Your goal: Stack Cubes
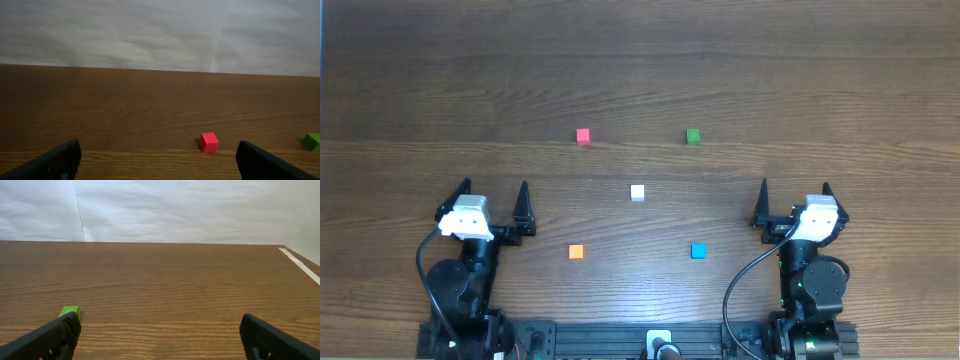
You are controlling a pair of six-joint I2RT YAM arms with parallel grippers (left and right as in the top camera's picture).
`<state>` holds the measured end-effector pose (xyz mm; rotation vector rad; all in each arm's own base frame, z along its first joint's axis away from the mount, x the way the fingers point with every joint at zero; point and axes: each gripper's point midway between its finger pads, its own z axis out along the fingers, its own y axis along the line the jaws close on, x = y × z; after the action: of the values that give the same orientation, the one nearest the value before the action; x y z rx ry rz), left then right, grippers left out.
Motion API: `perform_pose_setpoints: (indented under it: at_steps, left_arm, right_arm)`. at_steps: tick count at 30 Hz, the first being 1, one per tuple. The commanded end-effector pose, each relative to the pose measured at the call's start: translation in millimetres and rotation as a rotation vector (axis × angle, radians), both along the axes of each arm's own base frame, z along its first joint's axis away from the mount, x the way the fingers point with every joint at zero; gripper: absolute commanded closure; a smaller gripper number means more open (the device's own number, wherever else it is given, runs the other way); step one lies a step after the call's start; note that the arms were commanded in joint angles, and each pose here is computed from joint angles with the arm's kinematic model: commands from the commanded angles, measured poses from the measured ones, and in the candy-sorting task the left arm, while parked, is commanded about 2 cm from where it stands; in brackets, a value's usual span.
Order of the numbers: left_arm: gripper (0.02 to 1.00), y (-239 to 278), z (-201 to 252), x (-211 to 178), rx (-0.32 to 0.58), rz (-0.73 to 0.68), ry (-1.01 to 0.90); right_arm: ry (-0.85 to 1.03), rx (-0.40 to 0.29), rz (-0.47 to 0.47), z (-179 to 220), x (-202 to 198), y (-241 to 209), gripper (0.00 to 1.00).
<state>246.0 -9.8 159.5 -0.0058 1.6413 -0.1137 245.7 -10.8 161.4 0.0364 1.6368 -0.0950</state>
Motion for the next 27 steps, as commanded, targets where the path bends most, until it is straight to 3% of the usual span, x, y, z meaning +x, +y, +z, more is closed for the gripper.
perform_pose_setpoints:
  at_steps: [1,6,12,19,27]
  left_arm:
    - [0.018,-0.4,-1.7,0.0,0.01,-0.005,0.001]
    - [0.018,-6.3,11.8,7.0,-0.067,-0.029,-0.018]
    - [0.02,-21.5,31.6,36.5,-0.176,-0.063,0.17]
    - [0.02,-61.8,64.5,117.1,-0.209,-0.117,0.479]
    - [0.018,-98.8,37.3,180.6,-0.204,-0.08,0.836]
  right_arm:
    - [-0.003,0.0,0.004,-1.8,0.1,0.2,0.009]
    - [-0.003,0.0,0.004,-2.0,0.1,0.2,0.007]
    - [-0.003,0.0,0.004,-2.0,0.1,0.2,0.007]
    - [-0.003,0.0,0.004,-2.0,0.1,0.2,0.009]
    - [-0.003,0.0,0.004,-1.8,0.1,0.2,0.007]
